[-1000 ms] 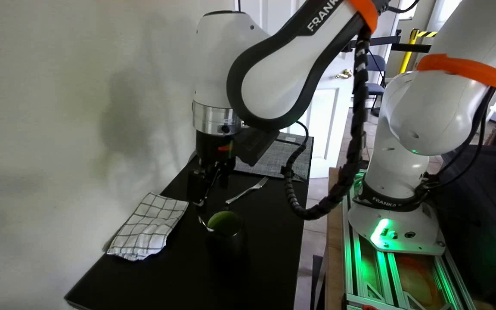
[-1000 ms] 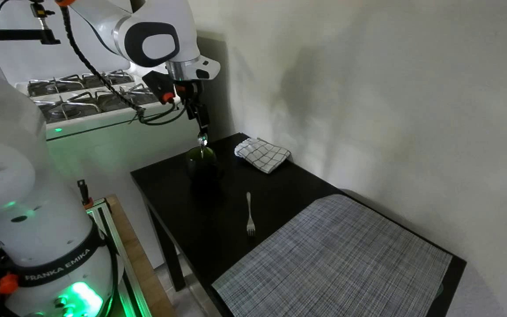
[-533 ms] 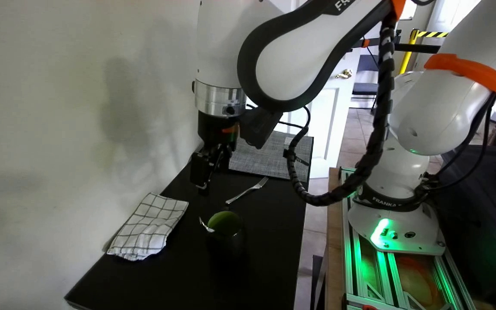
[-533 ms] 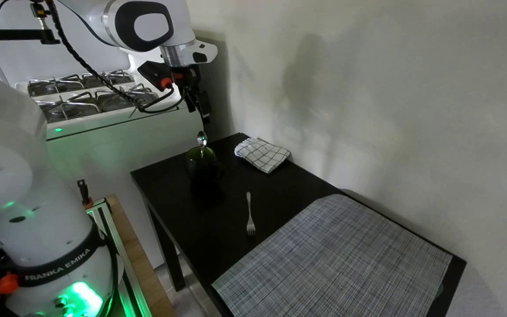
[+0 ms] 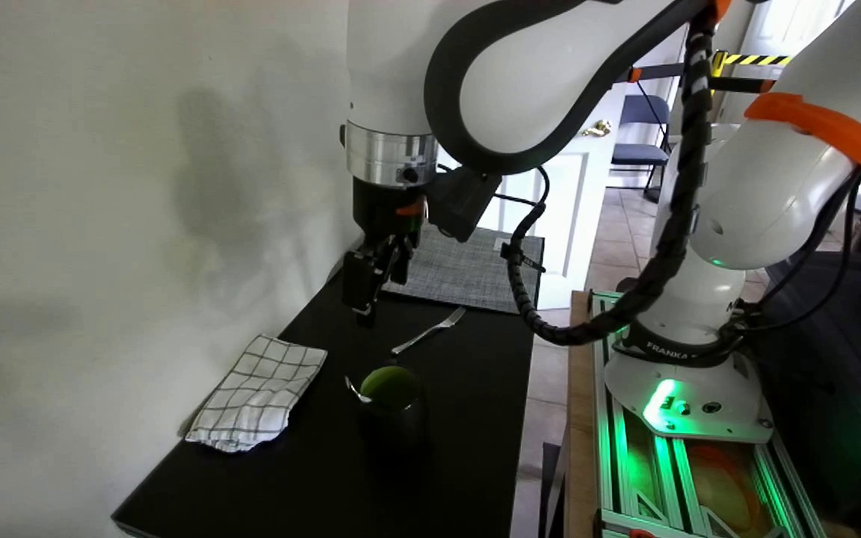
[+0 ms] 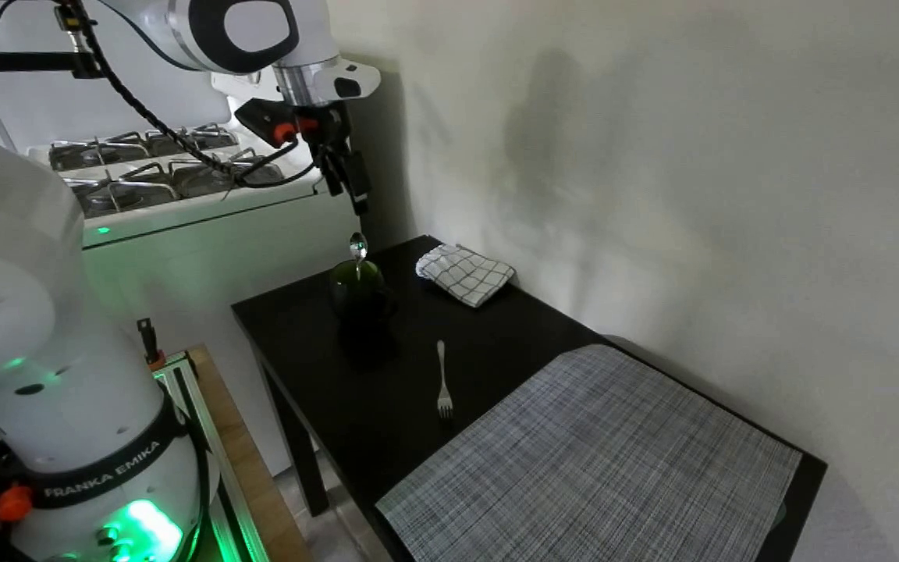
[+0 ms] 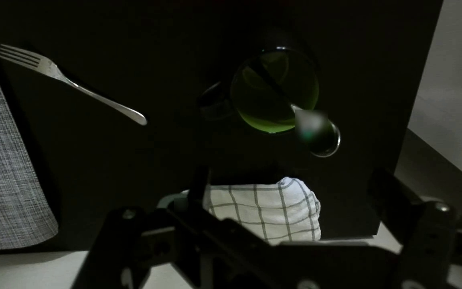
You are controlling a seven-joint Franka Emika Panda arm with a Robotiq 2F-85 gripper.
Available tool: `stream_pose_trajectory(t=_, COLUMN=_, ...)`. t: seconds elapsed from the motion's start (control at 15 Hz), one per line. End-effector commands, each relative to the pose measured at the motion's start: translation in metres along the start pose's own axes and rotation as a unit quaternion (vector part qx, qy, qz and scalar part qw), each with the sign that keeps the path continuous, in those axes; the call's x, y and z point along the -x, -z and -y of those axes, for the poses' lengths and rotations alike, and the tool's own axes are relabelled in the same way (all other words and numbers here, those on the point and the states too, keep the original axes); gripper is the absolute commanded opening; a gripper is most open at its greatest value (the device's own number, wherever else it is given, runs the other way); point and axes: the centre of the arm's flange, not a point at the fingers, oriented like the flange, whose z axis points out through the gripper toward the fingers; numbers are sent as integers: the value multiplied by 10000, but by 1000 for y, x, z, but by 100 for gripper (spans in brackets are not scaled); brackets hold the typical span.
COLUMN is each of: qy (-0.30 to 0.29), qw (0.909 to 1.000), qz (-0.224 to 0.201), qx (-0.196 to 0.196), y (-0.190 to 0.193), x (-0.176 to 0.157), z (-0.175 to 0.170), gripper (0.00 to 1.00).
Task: Pick a spoon and place it in the cup
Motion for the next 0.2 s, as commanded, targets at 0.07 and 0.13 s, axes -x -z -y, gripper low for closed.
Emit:
stream_pose_trajectory(t=0.07, qy=-3, qw=10000, qz=-9, qx=3, y=1, x=0, z=0, gripper=100)
stream_pose_trajectory(t=0.13, qy=-4, qw=10000, qz=-8, qx=4, y=0, x=0, z=0, gripper=100)
